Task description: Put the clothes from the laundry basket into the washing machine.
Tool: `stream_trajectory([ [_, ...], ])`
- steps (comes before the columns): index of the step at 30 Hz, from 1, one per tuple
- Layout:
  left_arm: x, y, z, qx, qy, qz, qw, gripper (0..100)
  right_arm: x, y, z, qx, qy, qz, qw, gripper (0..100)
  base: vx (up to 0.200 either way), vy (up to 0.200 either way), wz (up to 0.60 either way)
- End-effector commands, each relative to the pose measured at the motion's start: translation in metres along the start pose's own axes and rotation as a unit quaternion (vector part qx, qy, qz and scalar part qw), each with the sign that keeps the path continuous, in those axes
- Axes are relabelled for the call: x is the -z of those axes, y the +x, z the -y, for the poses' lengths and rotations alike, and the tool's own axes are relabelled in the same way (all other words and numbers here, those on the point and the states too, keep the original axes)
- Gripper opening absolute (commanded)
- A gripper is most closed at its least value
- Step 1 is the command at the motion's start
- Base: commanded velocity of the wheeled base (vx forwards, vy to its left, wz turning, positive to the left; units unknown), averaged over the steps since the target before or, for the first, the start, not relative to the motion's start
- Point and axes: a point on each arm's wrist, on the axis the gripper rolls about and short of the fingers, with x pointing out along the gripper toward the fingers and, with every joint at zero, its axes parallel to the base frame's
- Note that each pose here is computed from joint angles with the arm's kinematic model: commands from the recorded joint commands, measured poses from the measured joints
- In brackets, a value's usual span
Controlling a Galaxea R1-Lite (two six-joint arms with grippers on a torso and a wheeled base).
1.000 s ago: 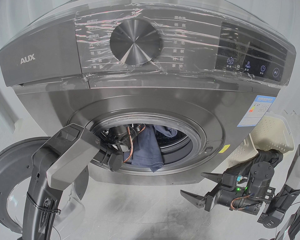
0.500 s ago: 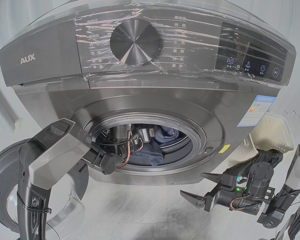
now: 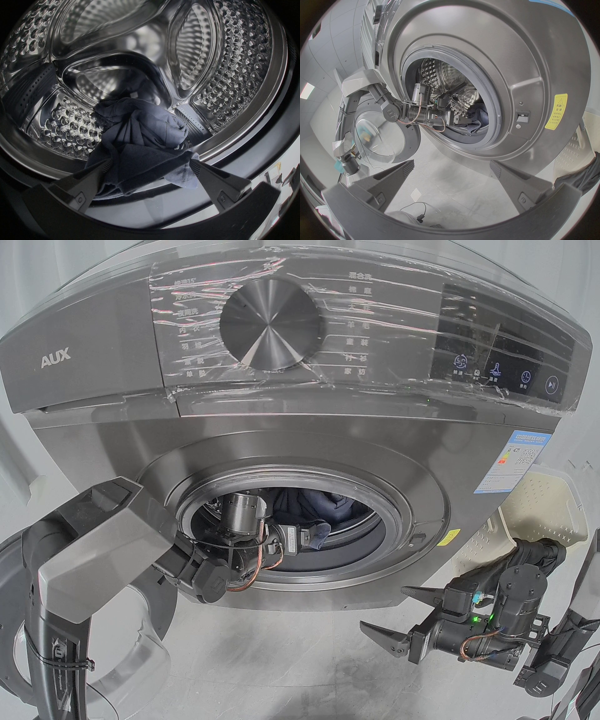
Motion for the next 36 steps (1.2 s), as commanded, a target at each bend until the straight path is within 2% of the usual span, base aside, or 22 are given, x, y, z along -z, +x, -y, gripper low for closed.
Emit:
stream_trajectory([
  [1, 0.006, 0.009, -0.004, -0.007, 0.006, -0.003, 1.0000, 100, 0.000, 0.000, 0.000, -0.001, 0.000, -0.001, 1.0000, 100, 0.000, 0.000, 0.00],
  [2, 0.008, 0.014, -0.005, -0.009, 0.011, -0.002, 0.9999, 100, 0.001, 0.000, 0.000, 0.000, 0.000, -0.002, 1.0000, 100, 0.000, 0.000, 0.00],
  [6, 0.005, 0.023, -0.006, -0.013, 0.012, 0.010, 0.9998, 100, 0.001, 0.000, -0.001, -0.002, 0.000, -0.003, 1.0000, 100, 0.000, 0.000, 0.00],
  [10, 0.012, 0.031, -0.007, -0.015, 0.025, 0.004, 0.9996, 100, 0.001, 0.000, -0.001, -0.001, 0.000, -0.002, 1.0000, 100, 0.000, 0.000, 0.00],
  [11, 0.014, 0.032, -0.006, -0.014, 0.028, 0.003, 0.9995, 0, 0.001, 0.000, -0.001, -0.002, 0.000, -0.002, 1.0000, 100, 0.000, 0.000, 0.00],
  [18, 0.010, 0.042, -0.004, -0.012, 0.025, 0.019, 0.9994, 0, 0.000, 0.001, -0.001, -0.003, 0.000, 0.000, 1.0000, 100, 0.000, 0.000, 0.00],
  [22, -0.001, 0.054, -0.003, -0.009, 0.012, 0.060, 0.9981, 0, 0.000, 0.002, -0.001, -0.003, 0.000, 0.001, 1.0000, 100, 0.000, 0.000, 0.00],
  [24, -0.014, 0.063, -0.009, -0.024, -0.004, 0.107, 0.9940, 0, -0.001, 0.002, -0.001, -0.003, 0.000, 0.002, 1.0000, 100, 0.000, 0.000, 0.00],
  [26, -0.023, 0.072, -0.011, -0.026, -0.019, 0.154, 0.9876, 0, -0.001, 0.002, -0.001, -0.003, 0.000, 0.002, 1.0000, 100, 0.000, 0.000, 0.00],
  [29, -0.033, 0.079, -0.017, -0.024, -0.027, 0.201, 0.9788, 0, -0.001, 0.002, -0.001, -0.003, 0.000, 0.003, 1.0000, 100, 0.000, 0.000, 0.00],
  [32, -0.038, 0.079, -0.018, -0.022, -0.030, 0.221, 0.9747, 0, -0.001, 0.002, -0.001, -0.003, 0.000, 0.003, 1.0000, 100, 0.000, 0.000, 0.00],
  [36, -0.038, 0.077, -0.017, -0.022, -0.031, 0.225, 0.9737, 0, -0.001, 0.002, -0.001, -0.003, 0.000, 0.003, 1.0000, 100, 0.000, 0.000, 0.00],
])
